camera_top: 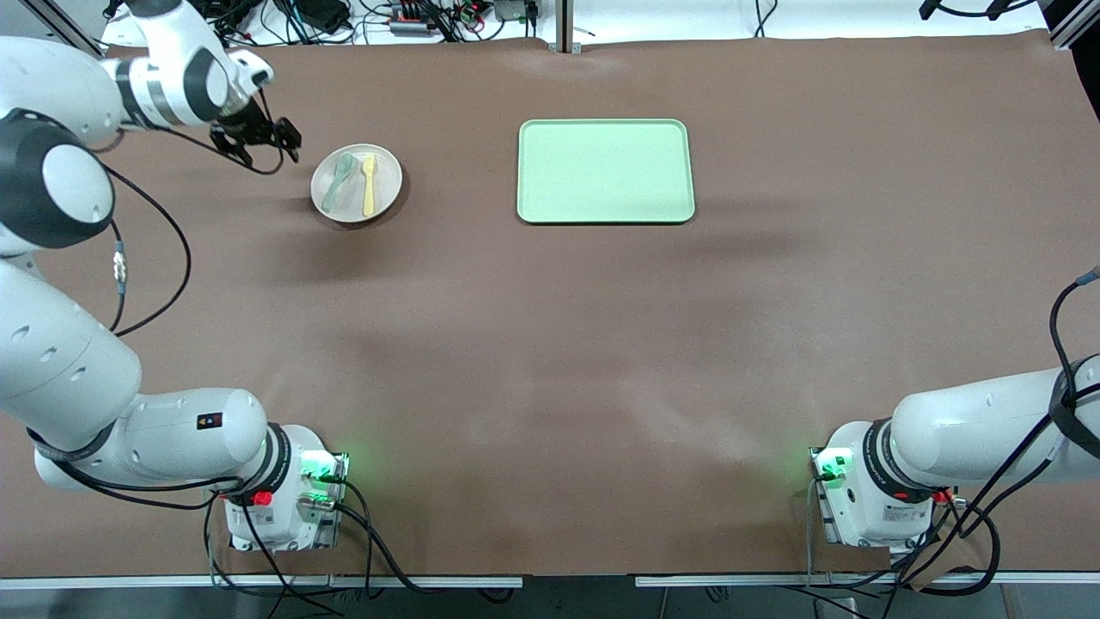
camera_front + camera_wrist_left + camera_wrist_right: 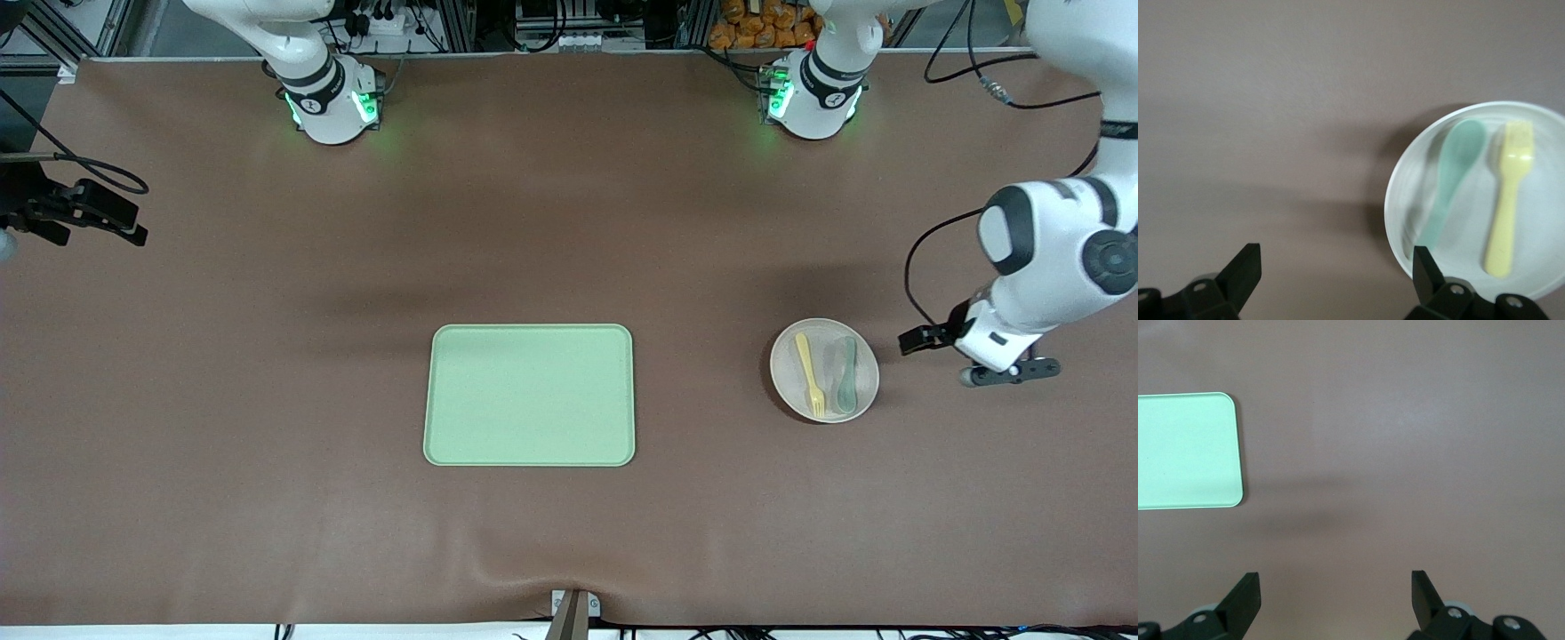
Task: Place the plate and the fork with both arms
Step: 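Reach the left gripper to the white plate rim and grip it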
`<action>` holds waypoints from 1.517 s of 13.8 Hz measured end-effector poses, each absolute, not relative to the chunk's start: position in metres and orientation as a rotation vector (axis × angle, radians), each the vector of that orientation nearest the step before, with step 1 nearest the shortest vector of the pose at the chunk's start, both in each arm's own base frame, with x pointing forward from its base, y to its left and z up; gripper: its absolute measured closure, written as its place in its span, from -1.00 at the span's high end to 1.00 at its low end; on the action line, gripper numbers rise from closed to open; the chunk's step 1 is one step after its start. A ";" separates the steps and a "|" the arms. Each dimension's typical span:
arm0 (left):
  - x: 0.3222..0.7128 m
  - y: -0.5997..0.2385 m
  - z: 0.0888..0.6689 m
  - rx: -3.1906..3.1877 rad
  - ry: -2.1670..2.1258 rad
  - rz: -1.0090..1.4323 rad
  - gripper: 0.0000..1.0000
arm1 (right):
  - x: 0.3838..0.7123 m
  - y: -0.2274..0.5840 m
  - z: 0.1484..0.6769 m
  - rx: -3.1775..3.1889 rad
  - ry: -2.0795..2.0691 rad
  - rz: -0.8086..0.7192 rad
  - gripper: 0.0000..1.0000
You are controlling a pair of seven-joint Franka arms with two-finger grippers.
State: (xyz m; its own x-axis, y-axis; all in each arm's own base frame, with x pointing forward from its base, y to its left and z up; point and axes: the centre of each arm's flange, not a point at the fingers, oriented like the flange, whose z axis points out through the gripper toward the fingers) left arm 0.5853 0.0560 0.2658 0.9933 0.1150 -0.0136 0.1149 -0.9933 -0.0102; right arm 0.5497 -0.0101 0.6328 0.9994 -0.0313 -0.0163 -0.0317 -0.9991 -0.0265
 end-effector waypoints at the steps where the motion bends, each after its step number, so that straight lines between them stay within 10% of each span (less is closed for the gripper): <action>1: 0.585 0.057 0.247 -3.129 -0.184 0.019 0.99 | 0.550 -0.010 0.633 -3.114 0.049 0.025 1.00; 12: 0.593 0.054 0.211 -3.150 -0.208 -0.020 0.67 | 0.550 -0.011 0.633 -3.114 0.052 0.026 1.00; 21: 0.592 0.033 0.199 -3.192 -0.244 0.014 -0.15 | 0.549 -0.011 0.633 -3.114 0.052 0.029 1.00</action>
